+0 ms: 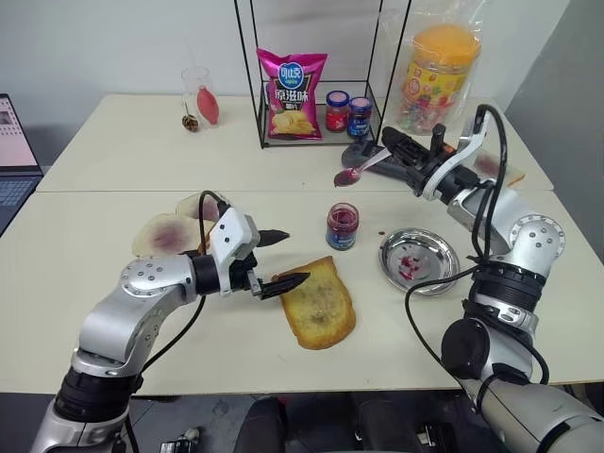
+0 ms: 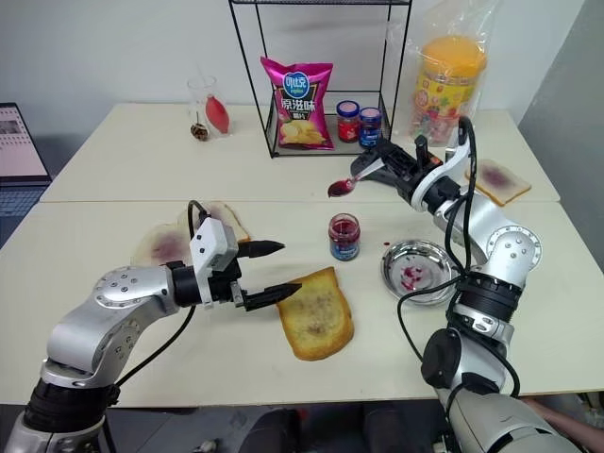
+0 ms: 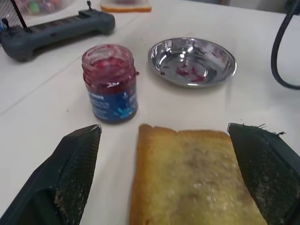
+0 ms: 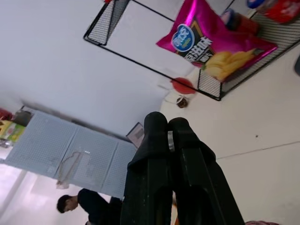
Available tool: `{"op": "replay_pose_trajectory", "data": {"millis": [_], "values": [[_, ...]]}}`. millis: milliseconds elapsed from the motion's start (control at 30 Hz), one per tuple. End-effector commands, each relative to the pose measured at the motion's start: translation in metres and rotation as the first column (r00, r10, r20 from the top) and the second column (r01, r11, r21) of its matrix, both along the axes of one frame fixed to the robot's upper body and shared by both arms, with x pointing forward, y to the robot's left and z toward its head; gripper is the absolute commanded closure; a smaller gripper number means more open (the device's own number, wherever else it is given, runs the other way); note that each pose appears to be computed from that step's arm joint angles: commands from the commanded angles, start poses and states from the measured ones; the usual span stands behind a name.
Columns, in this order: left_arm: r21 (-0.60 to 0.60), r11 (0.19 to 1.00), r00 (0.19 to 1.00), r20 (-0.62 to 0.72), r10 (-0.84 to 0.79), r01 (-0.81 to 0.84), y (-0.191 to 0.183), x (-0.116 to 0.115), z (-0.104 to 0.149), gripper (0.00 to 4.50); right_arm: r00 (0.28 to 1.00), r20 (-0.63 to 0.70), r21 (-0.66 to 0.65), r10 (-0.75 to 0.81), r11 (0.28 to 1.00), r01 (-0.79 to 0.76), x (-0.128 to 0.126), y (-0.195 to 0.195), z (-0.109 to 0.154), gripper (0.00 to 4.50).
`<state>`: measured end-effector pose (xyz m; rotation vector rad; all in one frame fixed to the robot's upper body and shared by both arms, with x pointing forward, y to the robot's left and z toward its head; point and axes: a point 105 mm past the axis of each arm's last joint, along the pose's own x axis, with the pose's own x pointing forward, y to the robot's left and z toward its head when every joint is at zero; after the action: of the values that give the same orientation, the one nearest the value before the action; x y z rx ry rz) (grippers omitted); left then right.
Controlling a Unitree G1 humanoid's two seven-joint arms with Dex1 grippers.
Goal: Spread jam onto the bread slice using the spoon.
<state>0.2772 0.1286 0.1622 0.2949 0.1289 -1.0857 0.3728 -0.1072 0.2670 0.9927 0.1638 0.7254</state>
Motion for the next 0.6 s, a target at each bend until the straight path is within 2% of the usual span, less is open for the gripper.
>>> {"op": "replay_pose_trajectory", "data": {"millis": [33,167,233,333,467,600], "values": [[0.013,0.997,0.997,0.020,-0.075,0.075,-0.001,-0.024,0.008,0.00,0.984,0.105,-0.129,0.147,0.983,-0.133,-0.035,0.026,0.007,4.46],[0.036,0.992,0.990,-0.075,-0.118,0.121,0.007,-0.058,-0.004,0.00,0.944,0.135,-0.354,0.301,0.904,-0.238,-0.067,0.054,-0.020,4.46],[0.051,0.990,0.986,-0.110,-0.127,0.133,0.010,-0.069,-0.010,0.00,0.933,0.137,-0.434,0.333,0.867,-0.246,-0.073,0.058,-0.032,4.46],[0.049,0.990,0.982,-0.147,-0.121,0.130,0.011,-0.085,-0.017,0.00,0.915,0.164,-0.476,0.367,0.843,-0.253,-0.078,0.068,-0.044,4.46],[0.028,0.997,0.980,-0.187,-0.066,0.073,0.013,-0.099,-0.028,0.00,0.874,0.193,-0.590,0.447,0.764,-0.260,-0.083,0.086,-0.077,4.46],[0.012,1.000,0.981,-0.195,-0.004,0.006,0.014,-0.103,-0.035,0.00,0.863,0.245,-0.589,0.441,0.775,-0.229,-0.074,0.098,-0.092,4.46]]}}
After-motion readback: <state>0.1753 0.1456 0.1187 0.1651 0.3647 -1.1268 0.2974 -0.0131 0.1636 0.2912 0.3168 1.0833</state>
